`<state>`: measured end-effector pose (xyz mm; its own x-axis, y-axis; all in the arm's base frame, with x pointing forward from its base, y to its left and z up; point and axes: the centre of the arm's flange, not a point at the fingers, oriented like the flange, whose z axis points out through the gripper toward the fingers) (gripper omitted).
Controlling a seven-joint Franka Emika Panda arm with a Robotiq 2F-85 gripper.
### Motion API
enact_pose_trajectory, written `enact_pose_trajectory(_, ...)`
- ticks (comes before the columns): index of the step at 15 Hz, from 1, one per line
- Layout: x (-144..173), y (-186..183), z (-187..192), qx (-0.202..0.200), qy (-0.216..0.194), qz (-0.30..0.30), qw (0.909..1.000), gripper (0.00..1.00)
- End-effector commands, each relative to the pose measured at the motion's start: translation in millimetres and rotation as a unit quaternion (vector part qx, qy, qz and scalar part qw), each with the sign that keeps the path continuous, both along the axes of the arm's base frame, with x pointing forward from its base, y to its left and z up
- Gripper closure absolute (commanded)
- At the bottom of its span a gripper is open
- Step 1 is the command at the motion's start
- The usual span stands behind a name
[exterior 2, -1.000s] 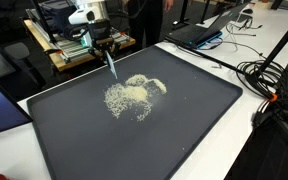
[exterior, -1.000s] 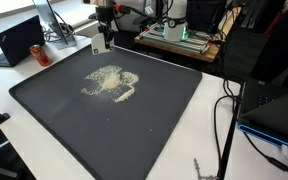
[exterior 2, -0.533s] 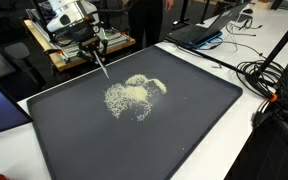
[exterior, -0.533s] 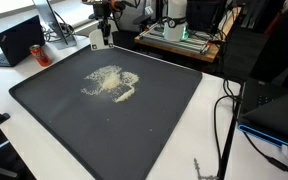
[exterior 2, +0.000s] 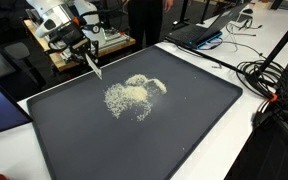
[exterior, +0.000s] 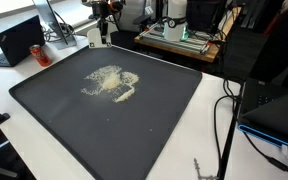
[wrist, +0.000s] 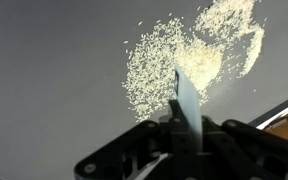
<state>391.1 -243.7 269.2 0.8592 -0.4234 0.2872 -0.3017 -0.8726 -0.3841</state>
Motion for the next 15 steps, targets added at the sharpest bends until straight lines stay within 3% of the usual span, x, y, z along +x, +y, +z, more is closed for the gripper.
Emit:
enact_pose_trajectory(1,4,-2,-1,0.017,0.002,0.006,0.9998,0.99)
enact_pose_trajectory(6,16,-11,-20,0.113,0.019,0.028,0.9930,0.99)
enact_pose_trajectory(15,15,-59,-48,0.208,0.026,-0.005,0.9777,0.99)
